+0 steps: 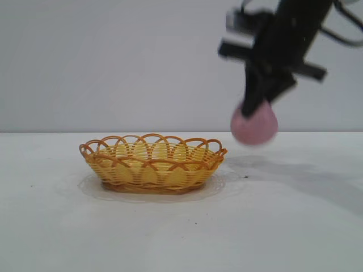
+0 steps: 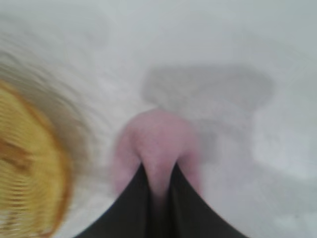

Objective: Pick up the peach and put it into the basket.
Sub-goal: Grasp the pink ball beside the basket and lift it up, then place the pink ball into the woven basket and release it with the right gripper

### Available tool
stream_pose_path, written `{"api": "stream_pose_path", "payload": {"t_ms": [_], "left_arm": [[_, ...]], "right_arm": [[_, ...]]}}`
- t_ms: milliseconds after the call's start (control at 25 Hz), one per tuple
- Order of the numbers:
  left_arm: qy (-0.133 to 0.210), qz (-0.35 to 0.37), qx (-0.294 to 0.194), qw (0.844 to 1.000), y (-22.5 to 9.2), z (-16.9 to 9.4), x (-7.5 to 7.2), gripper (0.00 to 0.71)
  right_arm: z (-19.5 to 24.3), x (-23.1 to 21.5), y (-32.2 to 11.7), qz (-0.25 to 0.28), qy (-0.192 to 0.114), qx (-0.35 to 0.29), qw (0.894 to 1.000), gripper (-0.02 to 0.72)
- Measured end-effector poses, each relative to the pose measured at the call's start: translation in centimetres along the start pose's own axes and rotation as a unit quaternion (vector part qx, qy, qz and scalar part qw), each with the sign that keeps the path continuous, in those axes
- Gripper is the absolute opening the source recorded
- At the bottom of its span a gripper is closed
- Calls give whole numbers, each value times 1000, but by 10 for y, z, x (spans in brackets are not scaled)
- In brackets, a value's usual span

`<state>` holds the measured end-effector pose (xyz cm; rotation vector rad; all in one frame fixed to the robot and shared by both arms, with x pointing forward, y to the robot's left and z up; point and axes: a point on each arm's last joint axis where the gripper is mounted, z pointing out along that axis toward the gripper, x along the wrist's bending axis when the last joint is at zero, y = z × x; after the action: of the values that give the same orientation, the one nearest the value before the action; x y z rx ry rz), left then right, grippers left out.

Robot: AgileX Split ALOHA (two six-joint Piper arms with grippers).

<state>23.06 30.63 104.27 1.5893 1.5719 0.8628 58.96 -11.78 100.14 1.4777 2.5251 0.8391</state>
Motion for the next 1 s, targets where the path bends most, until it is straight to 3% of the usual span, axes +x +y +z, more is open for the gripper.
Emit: {"api": "stream_pose_path", "payload": {"t_ms": [120,280,480,640,680,760,920,1000], "left_arm": [[0,0,0,1000,0,0,0,331],[0,0,0,1000,0,0,0,331],[0,0,0,1000,0,0,0,331],[0,0,0,1000,0,0,0,331],[0,0,0,1000,0,0,0,331],[0,0,0,1000,0,0,0,331],[0,0,0,1000,0,0,0,331],[0,0,0,1000,0,0,0,331]], "right_arm": [[1,42,3,-50,27,-9,998,0],[33,86,-10,-97,56,26,993,0],[76,90,-25,-95,57,70,991,0],[81,89,-26,-93,54,72,992,0],[81,89,-26,-93,54,72,992,64],[81,89,-25,-93,54,71,992,64],[79,91,-21,-93,55,65,992,300],[77,92,-16,-93,56,58,992,370]]}}
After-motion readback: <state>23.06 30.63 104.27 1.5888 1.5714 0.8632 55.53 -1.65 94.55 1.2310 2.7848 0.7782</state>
